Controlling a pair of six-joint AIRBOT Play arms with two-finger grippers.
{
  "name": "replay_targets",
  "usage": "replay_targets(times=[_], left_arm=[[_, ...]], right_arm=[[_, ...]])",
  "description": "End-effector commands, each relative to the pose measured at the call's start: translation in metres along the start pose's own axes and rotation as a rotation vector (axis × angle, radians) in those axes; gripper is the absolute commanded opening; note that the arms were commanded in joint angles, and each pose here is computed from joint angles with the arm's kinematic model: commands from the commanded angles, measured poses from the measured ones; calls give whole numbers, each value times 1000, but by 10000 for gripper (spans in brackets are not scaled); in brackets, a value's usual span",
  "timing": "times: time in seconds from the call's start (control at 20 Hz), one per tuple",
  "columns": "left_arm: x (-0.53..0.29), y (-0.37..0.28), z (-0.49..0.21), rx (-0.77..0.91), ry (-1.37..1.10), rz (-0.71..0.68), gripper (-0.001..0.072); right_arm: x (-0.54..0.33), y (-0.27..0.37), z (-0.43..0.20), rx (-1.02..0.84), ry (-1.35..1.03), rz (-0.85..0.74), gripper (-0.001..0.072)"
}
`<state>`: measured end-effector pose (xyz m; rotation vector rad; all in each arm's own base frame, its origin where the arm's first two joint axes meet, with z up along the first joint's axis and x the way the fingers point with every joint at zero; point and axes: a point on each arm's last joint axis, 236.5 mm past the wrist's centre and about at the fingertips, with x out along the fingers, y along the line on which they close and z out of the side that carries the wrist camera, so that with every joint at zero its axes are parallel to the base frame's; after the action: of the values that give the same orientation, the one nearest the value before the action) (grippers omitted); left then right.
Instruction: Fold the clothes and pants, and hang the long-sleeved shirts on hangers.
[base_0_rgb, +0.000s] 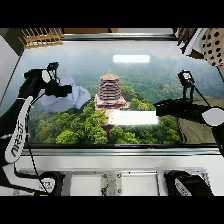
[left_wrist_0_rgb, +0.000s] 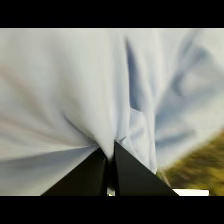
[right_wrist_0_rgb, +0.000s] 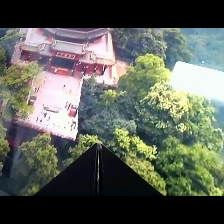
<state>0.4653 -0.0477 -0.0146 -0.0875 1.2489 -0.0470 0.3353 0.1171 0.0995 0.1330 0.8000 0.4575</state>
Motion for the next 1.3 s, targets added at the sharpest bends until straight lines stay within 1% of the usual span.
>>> replay_targets(times=[0.0, 0.1, 0.25, 0.35, 0.5, 0.55, 0.6, 0.65, 0.75, 0.8, 0.9, 0.95, 1.0, 1.1, 1.2, 1.25], left_arm=[[-74, -106, -18, 125, -59, -191, 10], [-108, -165, -39, 248, -98, -268, 10], [-140, -246, -74, 395, -156, -379, 11], [-145, -289, -95, 460, -175, -441, 11], [-135, -325, -121, 537, -159, -472, 14], [-131, -325, -120, 544, -163, -463, 219], [-128, -317, -112, 539, -178, -435, 558], [-127, -299, -96, 491, -192, -396, 618], [-121, -239, -58, 383, -212, -291, 607], [-114, -204, -44, 303, -208, -248, 607], [-84, -127, -38, 109, -143, -158, 607], [-64, -93, -48, -2, -76, -134, 607], [-45, -74, -61, -104, -10, -155, 607], [-8, -64, -93, -273, 129, -265, 607], [18, -79, -114, -360, 216, -393, 607], [28, -88, -121, -378, 247, -438, 607]], right_arm=[[1, -1, 2, 2, -8, -3, 16], [2, -1, 1, 5, -2, -2, 16], [0, 17, -1, 79, 8, 75, 16], [-2, 9, 7, -22, -27, 41, 14], [-20, -25, 17, -13, -67, -68, 14], [-27, -35, 19, 9, -83, -97, 14], [-34, -43, 22, 26, -101, -118, 14], [-40, -50, 24, 38, -117, -139, 14], [-49, -58, 26, 52, -140, -164, 14], [-51, -59, 27, 54, -144, -167, 14], [-51, -58, 27, 54, -144, -163, 14], [-50, -58, 26, 58, -143, -160, 14], [-48, -59, 26, 60, -138, -160, 14], [-45, -59, 24, 69, -129, -154, 14], [-40, -62, 22, 79, -115, -150, 14], [-37, -63, 20, 82, -106, -149, 14]])
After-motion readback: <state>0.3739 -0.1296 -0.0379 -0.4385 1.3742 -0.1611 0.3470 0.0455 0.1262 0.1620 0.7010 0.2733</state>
